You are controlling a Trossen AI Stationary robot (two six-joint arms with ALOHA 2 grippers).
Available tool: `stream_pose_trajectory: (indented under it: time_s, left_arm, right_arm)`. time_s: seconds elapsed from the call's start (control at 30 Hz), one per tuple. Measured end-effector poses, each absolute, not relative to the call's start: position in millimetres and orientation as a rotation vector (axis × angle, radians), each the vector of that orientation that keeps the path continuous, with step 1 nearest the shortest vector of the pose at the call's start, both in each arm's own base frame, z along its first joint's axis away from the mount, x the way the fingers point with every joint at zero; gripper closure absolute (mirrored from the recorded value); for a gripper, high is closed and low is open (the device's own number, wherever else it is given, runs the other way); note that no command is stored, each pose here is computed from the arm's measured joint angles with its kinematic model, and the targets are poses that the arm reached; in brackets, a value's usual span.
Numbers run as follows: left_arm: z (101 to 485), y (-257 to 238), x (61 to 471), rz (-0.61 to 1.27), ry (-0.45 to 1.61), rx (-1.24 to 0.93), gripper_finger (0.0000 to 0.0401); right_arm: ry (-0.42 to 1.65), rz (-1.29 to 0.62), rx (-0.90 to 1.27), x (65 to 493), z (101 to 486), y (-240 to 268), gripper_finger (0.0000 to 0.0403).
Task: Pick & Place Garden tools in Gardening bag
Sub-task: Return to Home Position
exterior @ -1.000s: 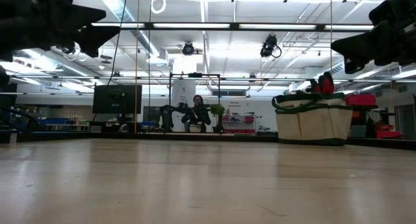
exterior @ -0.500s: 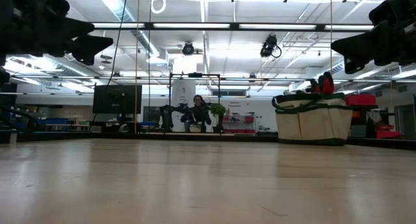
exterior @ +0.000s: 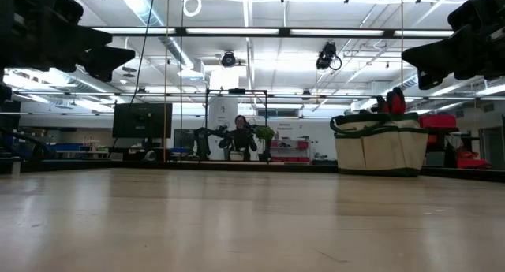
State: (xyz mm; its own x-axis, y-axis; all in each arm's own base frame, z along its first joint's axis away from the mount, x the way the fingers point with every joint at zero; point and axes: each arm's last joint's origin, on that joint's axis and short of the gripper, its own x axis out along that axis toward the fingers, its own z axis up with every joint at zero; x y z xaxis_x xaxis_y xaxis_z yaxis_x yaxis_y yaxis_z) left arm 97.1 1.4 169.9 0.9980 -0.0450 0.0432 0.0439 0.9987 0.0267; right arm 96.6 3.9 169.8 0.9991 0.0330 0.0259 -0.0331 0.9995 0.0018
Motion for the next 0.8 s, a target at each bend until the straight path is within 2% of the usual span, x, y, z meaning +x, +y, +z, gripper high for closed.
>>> stream_pose_trajectory:
  time_s: [0.37, 0.8]
  left_arm:
    - [168.4, 2.0, 97.8, -0.025, -0.025, 0.003, 0.0124]
    - [171.4, 2.0, 98.2, -0.031, -0.057, -0.150, 0.0124]
  right_arm:
    - [-0.026, 0.033, 0.002, 96.6, 169.8, 3.9, 0.0373]
    - [-0.026, 0.033, 0.002, 96.6, 169.8, 3.9, 0.0373]
